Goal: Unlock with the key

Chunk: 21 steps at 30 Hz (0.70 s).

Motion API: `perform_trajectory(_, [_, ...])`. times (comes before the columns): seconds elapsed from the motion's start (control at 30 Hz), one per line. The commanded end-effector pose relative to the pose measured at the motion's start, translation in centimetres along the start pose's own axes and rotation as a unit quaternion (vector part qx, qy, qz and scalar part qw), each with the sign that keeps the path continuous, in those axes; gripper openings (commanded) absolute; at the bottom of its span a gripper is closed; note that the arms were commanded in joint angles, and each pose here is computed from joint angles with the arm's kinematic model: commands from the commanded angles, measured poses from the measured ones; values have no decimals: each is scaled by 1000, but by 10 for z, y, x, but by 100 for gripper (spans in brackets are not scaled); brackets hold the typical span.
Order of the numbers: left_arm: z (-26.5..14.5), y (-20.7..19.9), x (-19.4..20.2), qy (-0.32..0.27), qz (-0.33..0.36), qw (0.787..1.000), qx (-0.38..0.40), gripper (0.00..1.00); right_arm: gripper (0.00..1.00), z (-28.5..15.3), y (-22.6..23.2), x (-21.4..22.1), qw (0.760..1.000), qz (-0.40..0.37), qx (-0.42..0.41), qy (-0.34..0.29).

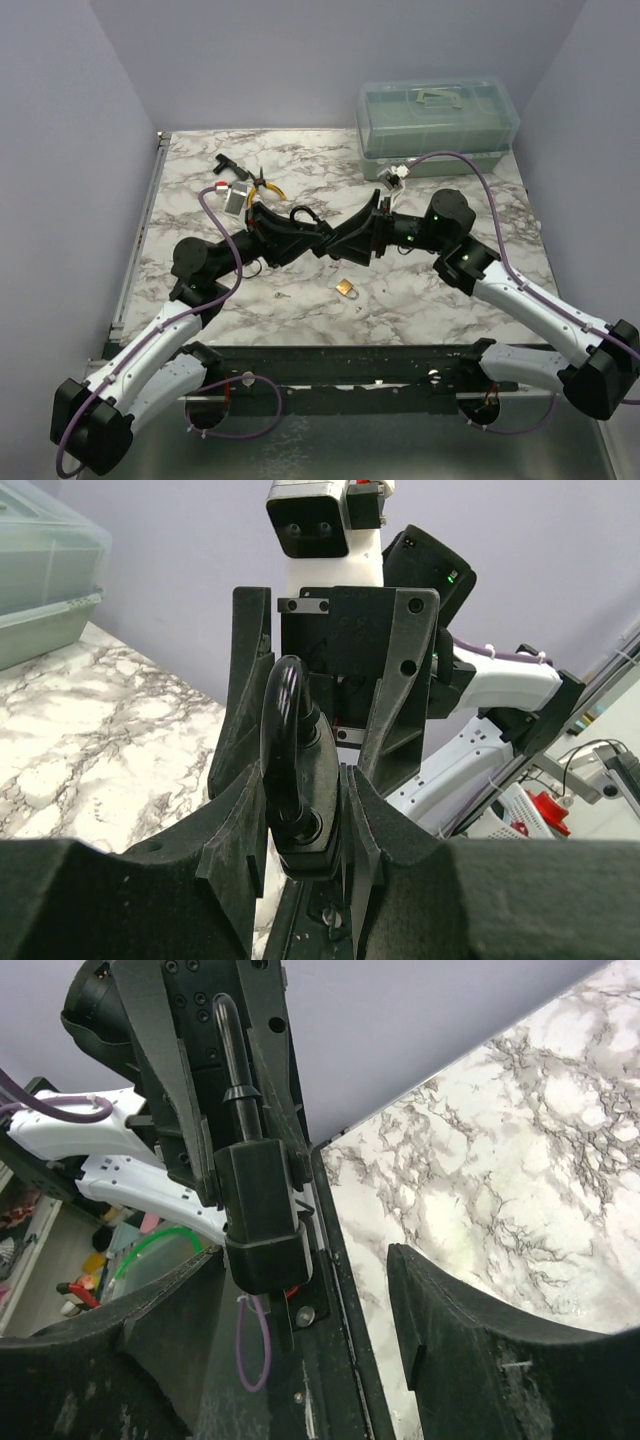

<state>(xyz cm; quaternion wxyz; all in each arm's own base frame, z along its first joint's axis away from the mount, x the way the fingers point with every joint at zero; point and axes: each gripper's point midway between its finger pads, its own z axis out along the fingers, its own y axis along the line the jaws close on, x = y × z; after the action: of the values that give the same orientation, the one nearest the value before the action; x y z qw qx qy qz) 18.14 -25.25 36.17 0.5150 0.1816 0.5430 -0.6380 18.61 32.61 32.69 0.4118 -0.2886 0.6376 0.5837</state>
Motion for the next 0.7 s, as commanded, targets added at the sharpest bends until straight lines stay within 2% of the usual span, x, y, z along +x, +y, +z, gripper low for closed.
perform_trajectory(0.0, [1, -11, -19, -43, 20, 999, 15, 0, 70, 5, 13, -13, 999, -23, -34, -9])
perform_trajectory(0.33, [3, -4, -14, -40, 10, 999, 15, 0, 53, 12, 12, -9, 998, -14, -53, -2])
perform_trajectory(0.53, [4, -1, -12, -41, 6, 999, 15, 0, 48, 14, 14, -5, 998, -5, -69, 4])
perform_trajectory(0.67, [4, 0, -11, -41, 5, 999, 15, 0, 36, 16, 12, -3, 997, -1, -71, 7])
